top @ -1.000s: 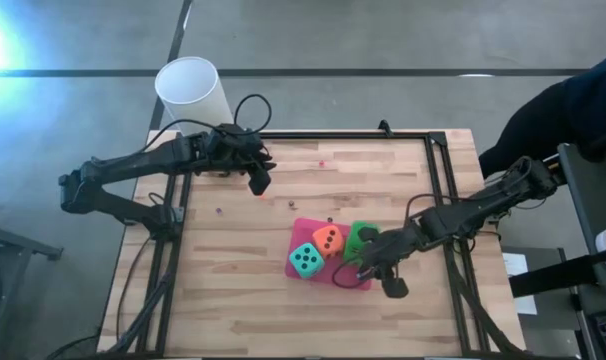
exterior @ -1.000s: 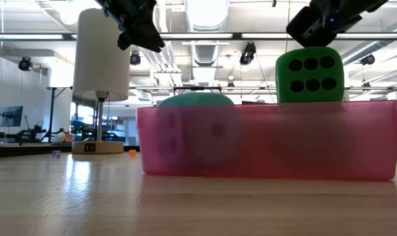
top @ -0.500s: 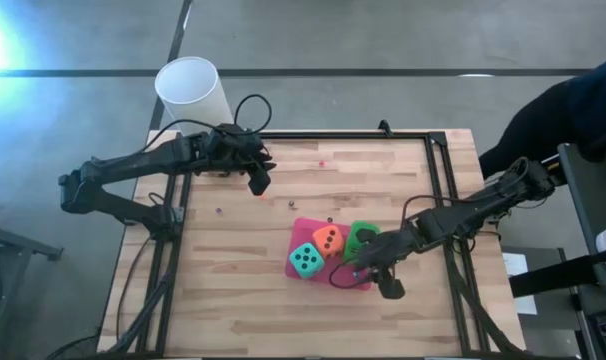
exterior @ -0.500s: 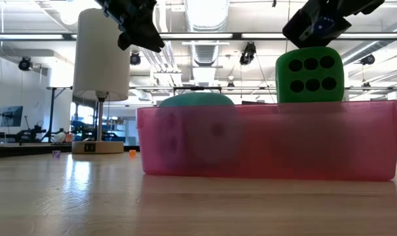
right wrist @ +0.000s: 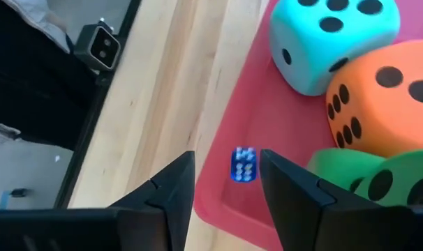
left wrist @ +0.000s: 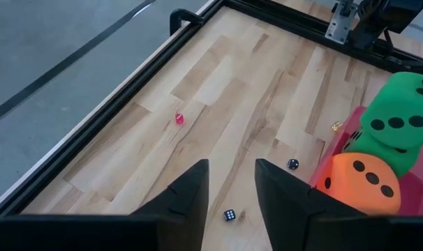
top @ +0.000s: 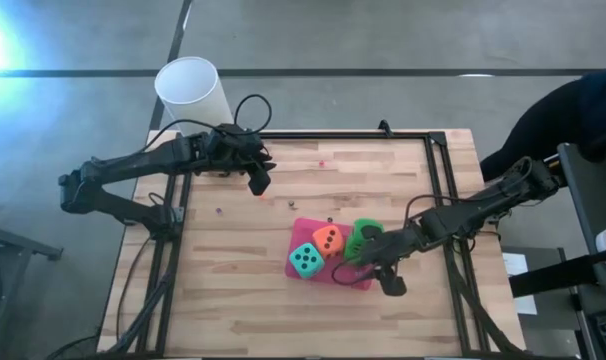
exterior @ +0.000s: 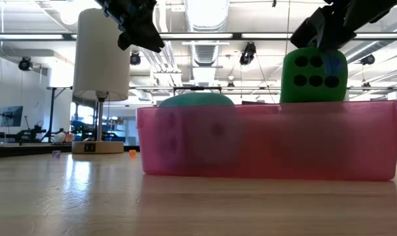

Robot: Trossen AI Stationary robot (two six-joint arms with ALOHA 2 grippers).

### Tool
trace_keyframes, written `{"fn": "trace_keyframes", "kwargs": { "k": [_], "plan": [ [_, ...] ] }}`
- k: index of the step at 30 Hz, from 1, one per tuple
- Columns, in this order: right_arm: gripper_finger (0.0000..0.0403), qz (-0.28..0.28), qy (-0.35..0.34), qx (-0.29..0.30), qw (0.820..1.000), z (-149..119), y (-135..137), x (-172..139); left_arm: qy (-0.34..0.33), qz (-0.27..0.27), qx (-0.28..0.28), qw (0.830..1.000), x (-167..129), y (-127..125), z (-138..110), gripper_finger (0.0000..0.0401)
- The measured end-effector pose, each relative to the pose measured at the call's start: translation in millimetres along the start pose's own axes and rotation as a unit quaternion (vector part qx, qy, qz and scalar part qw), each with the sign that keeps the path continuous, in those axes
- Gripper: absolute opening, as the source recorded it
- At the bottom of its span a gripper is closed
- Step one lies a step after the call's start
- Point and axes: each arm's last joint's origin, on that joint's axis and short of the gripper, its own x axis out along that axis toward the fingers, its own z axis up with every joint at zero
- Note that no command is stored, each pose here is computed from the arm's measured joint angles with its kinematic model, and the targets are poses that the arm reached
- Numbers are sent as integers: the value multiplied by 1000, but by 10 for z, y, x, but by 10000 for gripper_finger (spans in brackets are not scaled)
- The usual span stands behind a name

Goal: Pick & Place Dice
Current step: Put the small blue dice into the pink bin, then put the small violet dice into the pink bin

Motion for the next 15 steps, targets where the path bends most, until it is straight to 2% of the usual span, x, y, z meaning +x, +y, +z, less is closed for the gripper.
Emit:
{"fn": "trace_keyframes", "kwargs": {
  "k": [6,15],
  "plan": [
    [161,-31,-8,28,999,-3,-18,1,0,0,0,1000,0,0,0,123],
    [156,-22,-19,26,999,98,24,-45,0,0,1,1000,0,0,0,123]
  ]
}}
